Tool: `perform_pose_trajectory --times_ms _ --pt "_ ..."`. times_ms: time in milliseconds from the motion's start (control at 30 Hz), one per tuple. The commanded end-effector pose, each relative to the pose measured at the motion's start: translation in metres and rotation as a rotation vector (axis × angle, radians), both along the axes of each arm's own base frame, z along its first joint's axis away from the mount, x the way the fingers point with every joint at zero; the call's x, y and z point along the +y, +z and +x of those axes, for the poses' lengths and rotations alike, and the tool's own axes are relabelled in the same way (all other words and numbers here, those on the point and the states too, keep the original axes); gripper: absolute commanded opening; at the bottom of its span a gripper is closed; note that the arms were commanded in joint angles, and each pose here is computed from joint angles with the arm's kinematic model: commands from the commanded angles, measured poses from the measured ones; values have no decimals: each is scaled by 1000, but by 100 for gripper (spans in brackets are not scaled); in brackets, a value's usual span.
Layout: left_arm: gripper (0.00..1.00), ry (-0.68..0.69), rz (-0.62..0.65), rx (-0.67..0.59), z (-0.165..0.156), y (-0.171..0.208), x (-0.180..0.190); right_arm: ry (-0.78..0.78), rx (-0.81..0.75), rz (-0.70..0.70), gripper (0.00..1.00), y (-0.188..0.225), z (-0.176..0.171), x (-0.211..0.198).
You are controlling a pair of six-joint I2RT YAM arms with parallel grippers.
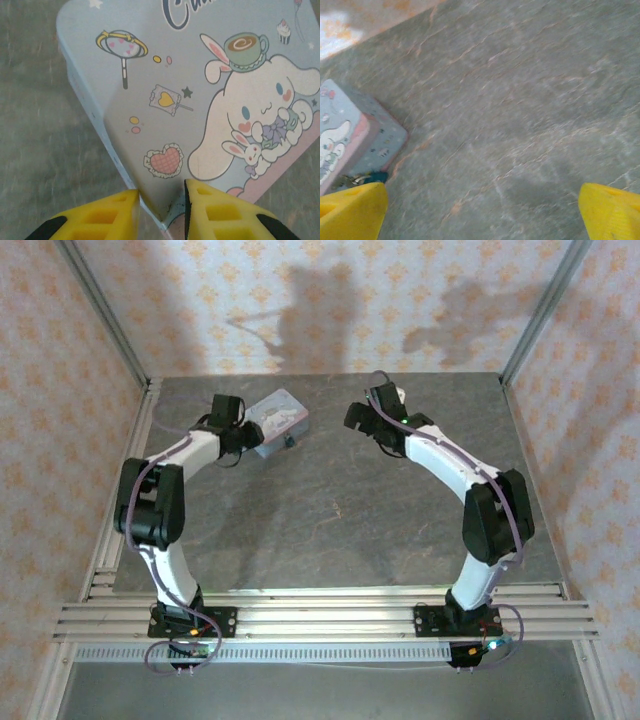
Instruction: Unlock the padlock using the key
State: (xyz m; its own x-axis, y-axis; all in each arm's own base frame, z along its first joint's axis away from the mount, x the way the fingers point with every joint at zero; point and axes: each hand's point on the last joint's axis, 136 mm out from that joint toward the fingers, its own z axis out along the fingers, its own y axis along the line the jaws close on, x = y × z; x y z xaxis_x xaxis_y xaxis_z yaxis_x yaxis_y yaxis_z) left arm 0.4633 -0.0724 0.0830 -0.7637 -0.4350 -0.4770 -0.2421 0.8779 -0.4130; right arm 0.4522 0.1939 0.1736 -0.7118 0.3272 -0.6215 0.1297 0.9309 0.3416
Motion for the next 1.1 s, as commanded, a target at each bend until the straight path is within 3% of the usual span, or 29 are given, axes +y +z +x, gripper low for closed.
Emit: perform_pose_trajectory --times_ms 0,67,233,367,467,700,933,1067 --pt "28 20 55 244 -75 -58 14 110 43 -17 97 -4 -2 29" --pt "29 33 74 234 -85 -50 19 180 61 -22 97 -10 4 50" --pt "46 32 87 209 -86 -26 24 373 114 31 91 -24 19 116" --pt "47 10 79 198 -75 -19 21 467 156 74 84 -39 24 157" --pt "47 -25 40 183 -63 -19 11 467 178 82 83 -54 27 166" --pt "47 -116 17 204 -39 -31 -17 399 216 0 81 -83 32 144" --pt "47 -233 20 206 -7 -38 -72 360 213 -13 69 -91 26 104" --pt "47 -291 21 200 9 -37 -109 312 216 1 66 -89 19 69"
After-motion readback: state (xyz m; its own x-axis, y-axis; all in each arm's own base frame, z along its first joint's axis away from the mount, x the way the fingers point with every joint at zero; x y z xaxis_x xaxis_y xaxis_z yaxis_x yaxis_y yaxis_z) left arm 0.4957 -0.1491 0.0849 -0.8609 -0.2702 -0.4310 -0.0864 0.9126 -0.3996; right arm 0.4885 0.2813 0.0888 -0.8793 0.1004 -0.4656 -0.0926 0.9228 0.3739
